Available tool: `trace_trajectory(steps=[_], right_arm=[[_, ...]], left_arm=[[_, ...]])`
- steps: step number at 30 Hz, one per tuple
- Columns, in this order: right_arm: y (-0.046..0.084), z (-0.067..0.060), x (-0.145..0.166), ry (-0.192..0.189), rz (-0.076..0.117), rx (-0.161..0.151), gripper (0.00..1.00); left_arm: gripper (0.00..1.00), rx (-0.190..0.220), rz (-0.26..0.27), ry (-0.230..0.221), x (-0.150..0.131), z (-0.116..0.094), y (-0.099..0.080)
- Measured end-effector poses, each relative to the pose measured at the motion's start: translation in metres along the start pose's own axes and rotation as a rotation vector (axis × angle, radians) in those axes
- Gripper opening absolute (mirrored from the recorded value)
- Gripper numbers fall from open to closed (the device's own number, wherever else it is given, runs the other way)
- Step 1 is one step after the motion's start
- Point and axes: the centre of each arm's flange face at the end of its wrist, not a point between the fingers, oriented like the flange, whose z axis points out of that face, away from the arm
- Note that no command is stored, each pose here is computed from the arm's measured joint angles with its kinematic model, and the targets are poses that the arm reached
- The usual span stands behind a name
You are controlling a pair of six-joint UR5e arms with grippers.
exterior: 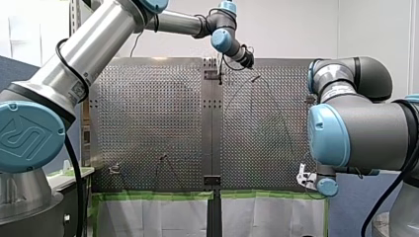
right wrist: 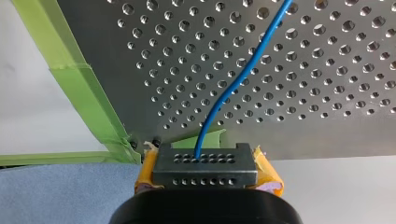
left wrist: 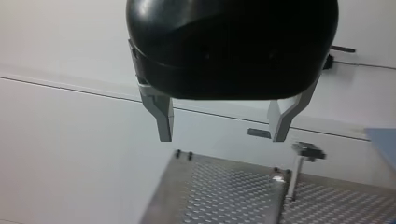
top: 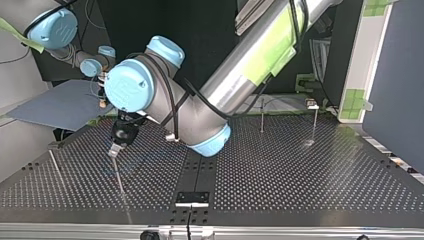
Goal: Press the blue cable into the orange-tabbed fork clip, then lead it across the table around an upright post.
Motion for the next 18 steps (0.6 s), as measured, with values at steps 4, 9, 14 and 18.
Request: trace_trajectory(steps=[4,9,14,18], right_arm=[[0.0,0.0,0.0,0.001,0.0,0.0,0.0],[0.002,0.0,0.0,0.0,0.001,-0.003,0.0],[0.004,0.0,0.0,0.0,0.008,-0.006,0.0],[0.005,0.0,0.001,0.0,0.013,-0.007,0.0]], left_arm=[[1.0,0.006,-0.005,-0.03,-0.015,0.0,-0.002],[1.0,0.01,-0.01,-0.058,-0.034,-0.003,-0.005],[1.0,0.006,-0.013,-0.037,-0.033,-0.005,-0.004],[1.0,-0.005,-0.006,0.014,-0.02,-0.008,-0.001]])
